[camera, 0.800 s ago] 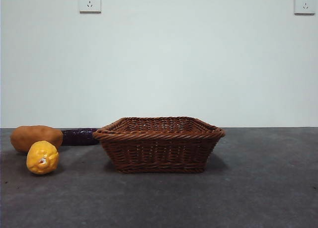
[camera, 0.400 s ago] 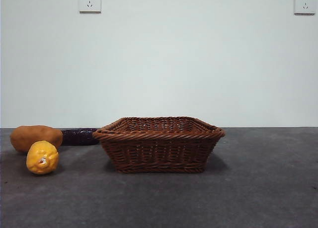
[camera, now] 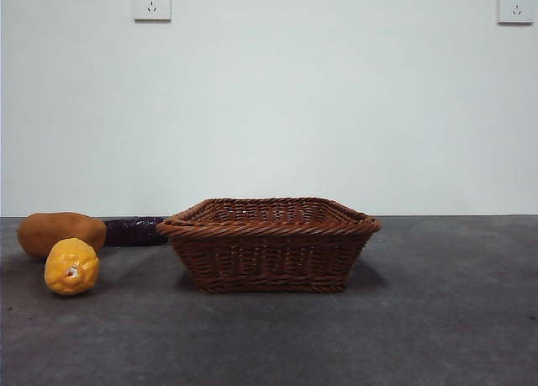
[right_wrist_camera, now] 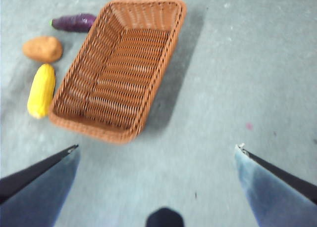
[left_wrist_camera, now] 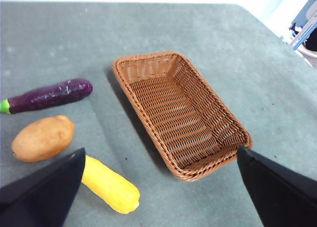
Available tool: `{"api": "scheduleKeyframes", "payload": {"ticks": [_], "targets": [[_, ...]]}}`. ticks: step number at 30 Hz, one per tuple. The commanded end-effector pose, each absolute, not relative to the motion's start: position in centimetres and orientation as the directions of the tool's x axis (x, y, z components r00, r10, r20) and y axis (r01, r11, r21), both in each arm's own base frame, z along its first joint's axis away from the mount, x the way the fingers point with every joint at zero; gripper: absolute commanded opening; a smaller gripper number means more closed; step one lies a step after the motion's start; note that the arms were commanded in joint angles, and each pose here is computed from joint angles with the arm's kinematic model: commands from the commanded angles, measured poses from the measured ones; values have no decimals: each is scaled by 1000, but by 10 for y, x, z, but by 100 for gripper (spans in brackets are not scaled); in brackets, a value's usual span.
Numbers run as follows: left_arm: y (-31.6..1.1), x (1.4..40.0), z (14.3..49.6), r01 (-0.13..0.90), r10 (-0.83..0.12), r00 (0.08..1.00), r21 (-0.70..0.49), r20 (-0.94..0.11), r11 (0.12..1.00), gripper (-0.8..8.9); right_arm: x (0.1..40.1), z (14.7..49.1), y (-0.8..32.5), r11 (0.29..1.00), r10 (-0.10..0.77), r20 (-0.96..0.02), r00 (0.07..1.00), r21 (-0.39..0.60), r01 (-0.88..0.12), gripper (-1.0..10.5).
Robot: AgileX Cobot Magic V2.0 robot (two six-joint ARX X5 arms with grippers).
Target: Help me put the vegetables on the table into the basket
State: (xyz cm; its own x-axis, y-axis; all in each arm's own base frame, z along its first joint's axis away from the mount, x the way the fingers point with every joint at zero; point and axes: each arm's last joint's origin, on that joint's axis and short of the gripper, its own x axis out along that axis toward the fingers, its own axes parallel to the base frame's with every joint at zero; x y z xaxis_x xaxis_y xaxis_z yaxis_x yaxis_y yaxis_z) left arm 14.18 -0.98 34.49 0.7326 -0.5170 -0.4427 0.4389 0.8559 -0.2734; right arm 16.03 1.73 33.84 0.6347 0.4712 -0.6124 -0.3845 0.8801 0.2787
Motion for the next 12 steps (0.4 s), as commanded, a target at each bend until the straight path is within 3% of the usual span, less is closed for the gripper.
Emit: {"api": "scheduleKeyframes", "payload": {"ticks": [1,5,12], "targets": [[-10,146,344,435,-523,725,-291,-449,852,669,181,336,19,868,496,-589,637,318,-382,566],[-10,153,340,426,-523,712,-304,-469,852,669,227,322,32,841,540,-601,590,363,-400,564],[-10,155,339,418,-521,710,-311,-475,854,669,325,304,86,842,520,-709,477,330,-427,564]]}}
